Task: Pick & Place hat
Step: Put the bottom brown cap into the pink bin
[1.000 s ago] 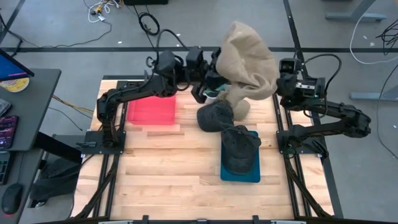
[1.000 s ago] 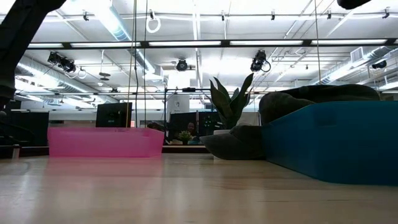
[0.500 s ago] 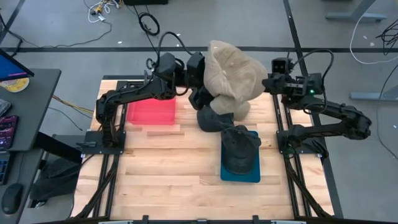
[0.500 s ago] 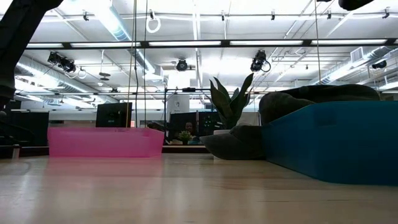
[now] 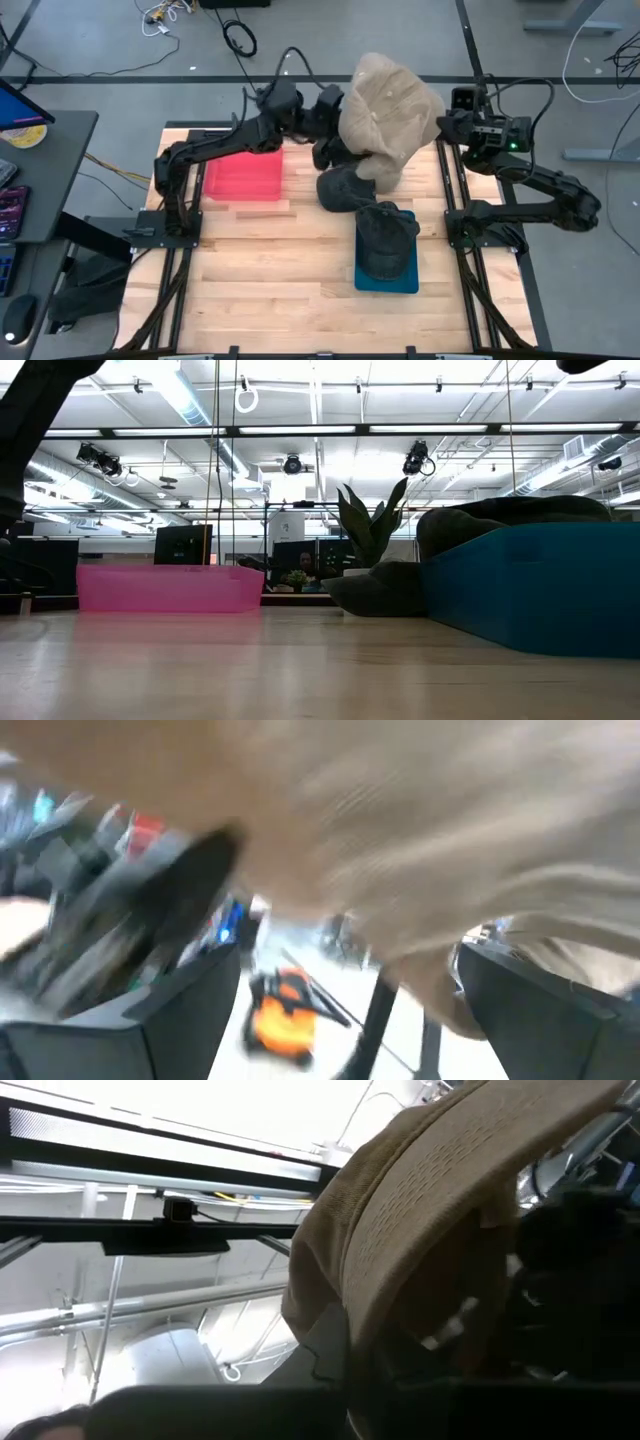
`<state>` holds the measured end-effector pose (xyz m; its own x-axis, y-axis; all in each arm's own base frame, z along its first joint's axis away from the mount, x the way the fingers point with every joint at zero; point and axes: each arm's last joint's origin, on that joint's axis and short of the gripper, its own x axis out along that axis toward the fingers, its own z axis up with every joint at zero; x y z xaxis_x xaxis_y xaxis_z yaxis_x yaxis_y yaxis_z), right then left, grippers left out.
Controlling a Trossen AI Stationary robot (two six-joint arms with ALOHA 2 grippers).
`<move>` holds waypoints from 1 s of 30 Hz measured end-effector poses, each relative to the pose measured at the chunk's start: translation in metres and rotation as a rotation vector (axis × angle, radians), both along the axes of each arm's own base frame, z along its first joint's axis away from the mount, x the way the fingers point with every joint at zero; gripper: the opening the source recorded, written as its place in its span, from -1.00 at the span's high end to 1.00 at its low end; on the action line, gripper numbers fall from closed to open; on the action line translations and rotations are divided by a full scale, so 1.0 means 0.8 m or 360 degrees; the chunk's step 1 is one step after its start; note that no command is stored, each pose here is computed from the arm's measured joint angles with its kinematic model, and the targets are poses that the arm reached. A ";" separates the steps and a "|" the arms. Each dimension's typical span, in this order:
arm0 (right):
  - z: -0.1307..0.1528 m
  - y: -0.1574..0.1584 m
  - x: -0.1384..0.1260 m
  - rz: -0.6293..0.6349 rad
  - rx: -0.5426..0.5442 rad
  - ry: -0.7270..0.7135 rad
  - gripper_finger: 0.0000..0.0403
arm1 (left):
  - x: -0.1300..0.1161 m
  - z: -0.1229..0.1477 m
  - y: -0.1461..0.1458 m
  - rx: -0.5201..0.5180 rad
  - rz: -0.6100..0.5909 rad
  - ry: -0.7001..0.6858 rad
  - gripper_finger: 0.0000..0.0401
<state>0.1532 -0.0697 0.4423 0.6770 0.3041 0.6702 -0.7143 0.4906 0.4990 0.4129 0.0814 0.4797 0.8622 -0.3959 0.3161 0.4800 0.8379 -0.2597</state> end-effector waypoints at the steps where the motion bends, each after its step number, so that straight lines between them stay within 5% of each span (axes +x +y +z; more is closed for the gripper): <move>1: 0.001 0.000 -0.002 -0.0001 0.0001 0.0000 0.98 | 0.000 -0.003 0.007 -0.0064 0.0003 0.0067 -0.88; 9: 0.005 -0.007 -0.017 -0.0064 0.0002 0.0001 0.98 | -0.007 -0.009 0.037 -0.0257 0.0050 0.0252 -0.88; 30: 0.010 -0.016 -0.054 -0.0273 -0.0074 0.0103 0.98 | -0.070 0.019 0.051 -0.0186 0.0334 0.0452 -0.88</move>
<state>0.1101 -0.0828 0.4501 0.7631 0.2098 0.6113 -0.5851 0.6261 0.5155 0.3570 0.1222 0.4950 0.9807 -0.1763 0.0850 0.1956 0.8672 -0.4579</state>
